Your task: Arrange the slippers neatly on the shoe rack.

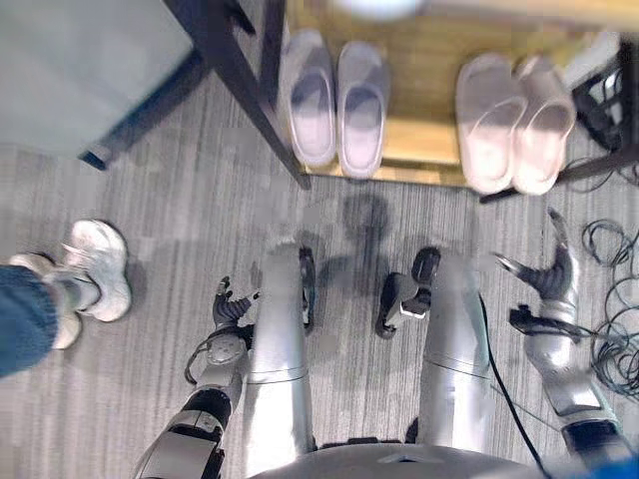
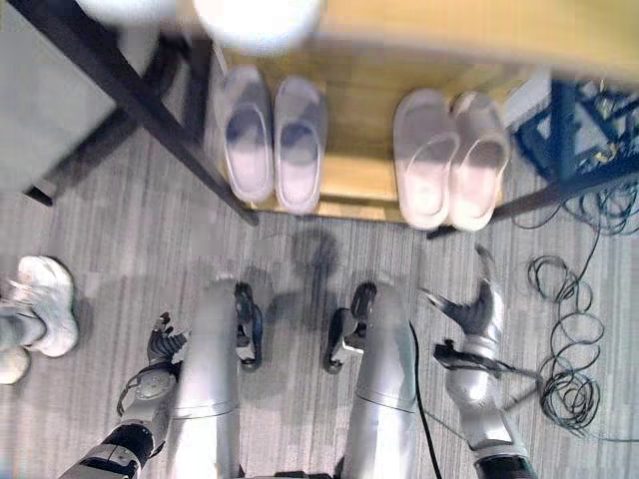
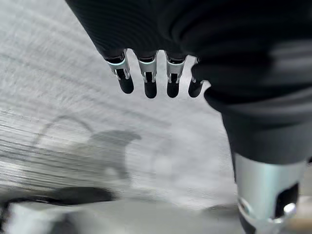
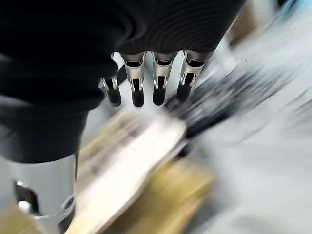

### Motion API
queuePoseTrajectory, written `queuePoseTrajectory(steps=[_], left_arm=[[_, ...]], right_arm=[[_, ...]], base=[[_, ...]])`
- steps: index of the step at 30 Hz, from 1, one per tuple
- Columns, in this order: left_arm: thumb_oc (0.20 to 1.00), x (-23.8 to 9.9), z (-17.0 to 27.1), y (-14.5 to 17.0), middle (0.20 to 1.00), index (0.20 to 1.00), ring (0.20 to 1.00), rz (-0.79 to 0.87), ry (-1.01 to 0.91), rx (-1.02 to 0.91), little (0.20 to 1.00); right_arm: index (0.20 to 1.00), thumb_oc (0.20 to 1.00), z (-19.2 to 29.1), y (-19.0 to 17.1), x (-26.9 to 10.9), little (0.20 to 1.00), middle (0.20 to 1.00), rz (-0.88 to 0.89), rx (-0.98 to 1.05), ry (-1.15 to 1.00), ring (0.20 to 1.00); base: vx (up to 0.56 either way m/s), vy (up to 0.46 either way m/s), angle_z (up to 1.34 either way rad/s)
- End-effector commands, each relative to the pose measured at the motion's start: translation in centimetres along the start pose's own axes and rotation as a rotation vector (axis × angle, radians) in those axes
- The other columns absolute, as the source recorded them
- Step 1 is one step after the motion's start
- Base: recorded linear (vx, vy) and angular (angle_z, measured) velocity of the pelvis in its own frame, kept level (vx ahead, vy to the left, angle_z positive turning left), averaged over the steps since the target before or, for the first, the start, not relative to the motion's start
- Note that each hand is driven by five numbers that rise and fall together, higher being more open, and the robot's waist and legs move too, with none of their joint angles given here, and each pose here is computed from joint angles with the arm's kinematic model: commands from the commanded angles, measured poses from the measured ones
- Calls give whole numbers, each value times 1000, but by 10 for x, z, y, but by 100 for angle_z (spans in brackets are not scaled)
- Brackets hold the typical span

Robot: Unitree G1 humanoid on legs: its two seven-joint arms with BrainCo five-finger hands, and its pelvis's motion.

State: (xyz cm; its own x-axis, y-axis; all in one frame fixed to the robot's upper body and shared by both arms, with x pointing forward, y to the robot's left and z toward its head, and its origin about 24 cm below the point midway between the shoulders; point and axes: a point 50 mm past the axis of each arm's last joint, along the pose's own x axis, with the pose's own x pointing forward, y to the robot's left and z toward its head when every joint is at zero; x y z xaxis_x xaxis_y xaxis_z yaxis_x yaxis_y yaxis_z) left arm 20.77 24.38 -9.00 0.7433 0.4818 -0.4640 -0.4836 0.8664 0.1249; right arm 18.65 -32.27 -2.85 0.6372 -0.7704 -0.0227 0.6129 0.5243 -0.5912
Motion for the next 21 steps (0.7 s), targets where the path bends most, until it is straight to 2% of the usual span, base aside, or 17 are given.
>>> queuePoseTrajectory(steps=[1, 2, 4, 5, 6, 9, 10, 12, 16, 21], left_arm=[[1000, -18, -48, 16, 1000, 1000, 1000, 6, 185, 132, 1000], [1000, -18, -48, 16, 1000, 1000, 1000, 6, 185, 132, 1000], [1000, -25, -67, 21, 1000, 1000, 1000, -12, 273, 199, 1000], [1000, -28, -71, 20, 1000, 1000, 1000, -27, 289, 216, 1000], [1000, -34, -80, 19, 1000, 1000, 1000, -56, 329, 259, 1000], [1000, -52, -101, 14, 1000, 1000, 1000, -126, 399, 335, 1000], [1000, -52, -102, 14, 1000, 1000, 1000, -126, 400, 335, 1000], [1000, -61, -112, 8, 1000, 1000, 1000, -205, 440, 412, 1000], [1000, -76, -130, 5, 1000, 1000, 1000, -281, 531, 522, 1000], [1000, -80, -134, 8, 1000, 1000, 1000, -313, 576, 551, 1000]], right_arm=[[1000, 1000, 27, 6, 16, 1000, 1000, -69, 219, 24, 1000], [1000, 1000, 27, 6, 17, 1000, 1000, -69, 220, 24, 1000], [1000, 1000, -37, 31, -10, 1000, 1000, 27, 216, 392, 1000], [1000, 1000, -50, 35, -19, 1000, 1000, 48, 215, 468, 1000], [1000, 1000, -80, 41, -46, 1000, 1000, 115, 191, 641, 1000], [1000, 1000, -120, 39, -93, 1000, 1000, 250, 51, 833, 1000], [1000, 1000, -120, 39, -93, 1000, 1000, 250, 50, 833, 1000], [1000, 1000, -146, 25, -123, 1000, 1000, 253, 53, 1018, 1000], [1000, 1000, -165, 14, -157, 1000, 1000, 302, 58, 1181, 1000], [1000, 1000, -161, 21, -151, 1000, 1000, 450, 3, 1125, 1000]], base=[[-162, -19, -8], [-82, -19, 2], [-1, -56, 28], [102, -52, 25], [128, -12, 4], [171, 7, 4], [190, 38, 1], [194, 41, -11], [199, 3, -28], [103, -58, -26]])
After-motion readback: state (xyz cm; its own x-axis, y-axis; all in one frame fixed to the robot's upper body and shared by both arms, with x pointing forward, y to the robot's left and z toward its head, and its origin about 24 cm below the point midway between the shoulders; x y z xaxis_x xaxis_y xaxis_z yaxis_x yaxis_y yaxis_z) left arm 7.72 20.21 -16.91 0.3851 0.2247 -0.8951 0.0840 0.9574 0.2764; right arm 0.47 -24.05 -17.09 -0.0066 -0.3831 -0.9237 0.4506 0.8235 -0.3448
